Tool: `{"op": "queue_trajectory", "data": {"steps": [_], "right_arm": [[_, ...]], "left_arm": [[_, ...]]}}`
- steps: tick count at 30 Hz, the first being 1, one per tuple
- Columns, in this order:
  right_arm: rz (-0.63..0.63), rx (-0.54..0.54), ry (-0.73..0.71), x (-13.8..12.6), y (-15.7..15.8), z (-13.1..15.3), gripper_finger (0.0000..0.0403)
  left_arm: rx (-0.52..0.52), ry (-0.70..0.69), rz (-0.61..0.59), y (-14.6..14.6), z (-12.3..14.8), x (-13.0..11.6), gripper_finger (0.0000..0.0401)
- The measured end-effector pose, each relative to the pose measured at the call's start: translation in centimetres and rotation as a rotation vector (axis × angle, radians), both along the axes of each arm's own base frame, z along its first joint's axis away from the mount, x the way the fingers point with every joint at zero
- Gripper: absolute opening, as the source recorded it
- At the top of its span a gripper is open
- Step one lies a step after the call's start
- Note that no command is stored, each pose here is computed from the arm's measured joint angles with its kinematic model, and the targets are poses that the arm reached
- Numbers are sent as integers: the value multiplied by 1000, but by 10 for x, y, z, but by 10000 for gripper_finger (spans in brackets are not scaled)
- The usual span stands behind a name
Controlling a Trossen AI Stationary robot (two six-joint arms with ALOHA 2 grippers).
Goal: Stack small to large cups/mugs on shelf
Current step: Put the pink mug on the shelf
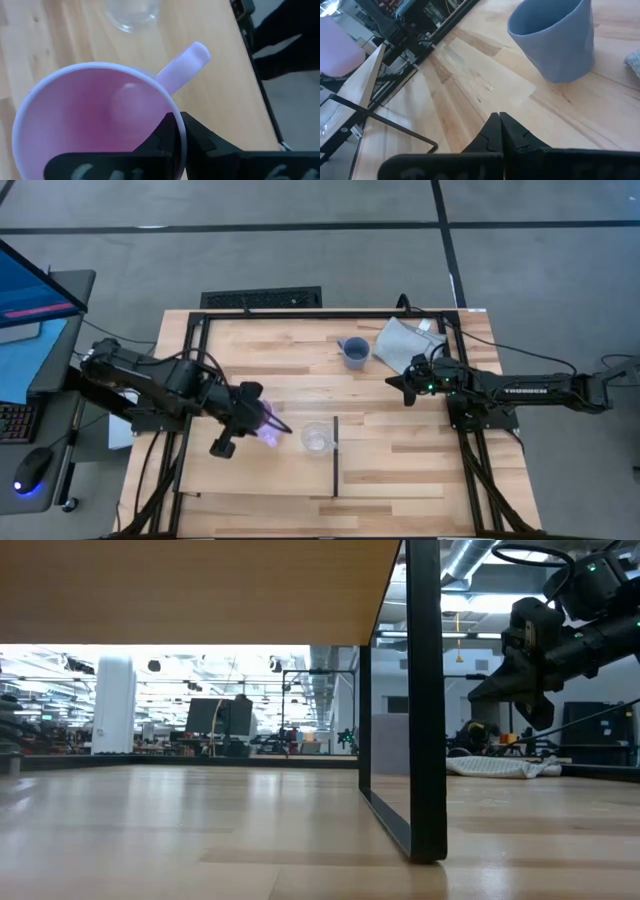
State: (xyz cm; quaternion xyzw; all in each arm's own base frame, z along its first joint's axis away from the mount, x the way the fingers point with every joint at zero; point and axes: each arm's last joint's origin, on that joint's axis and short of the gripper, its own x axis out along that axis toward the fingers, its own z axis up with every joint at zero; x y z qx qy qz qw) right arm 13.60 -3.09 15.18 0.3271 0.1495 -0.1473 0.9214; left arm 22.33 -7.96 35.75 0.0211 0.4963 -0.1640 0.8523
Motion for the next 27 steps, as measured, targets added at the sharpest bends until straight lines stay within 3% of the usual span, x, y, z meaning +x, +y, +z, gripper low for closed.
{"op": "queue_trajectory", "data": {"steps": [5, 14, 21, 27], "right_arm": [[-1, 2, 3, 0, 0, 0, 2], [2, -1, 25, -1, 0, -2, 2], [11, 8, 57, -2, 1, -5, 2], [14, 17, 93, -4, 1, -8, 2]], "left_arm": [[-4, 14, -23, -11, -4, 2, 0], [21, 106, 53, -18, -5, 18, 0], [41, 158, -1, -29, 0, 45, 0], [49, 224, -9, -43, 3, 50, 0]]}}
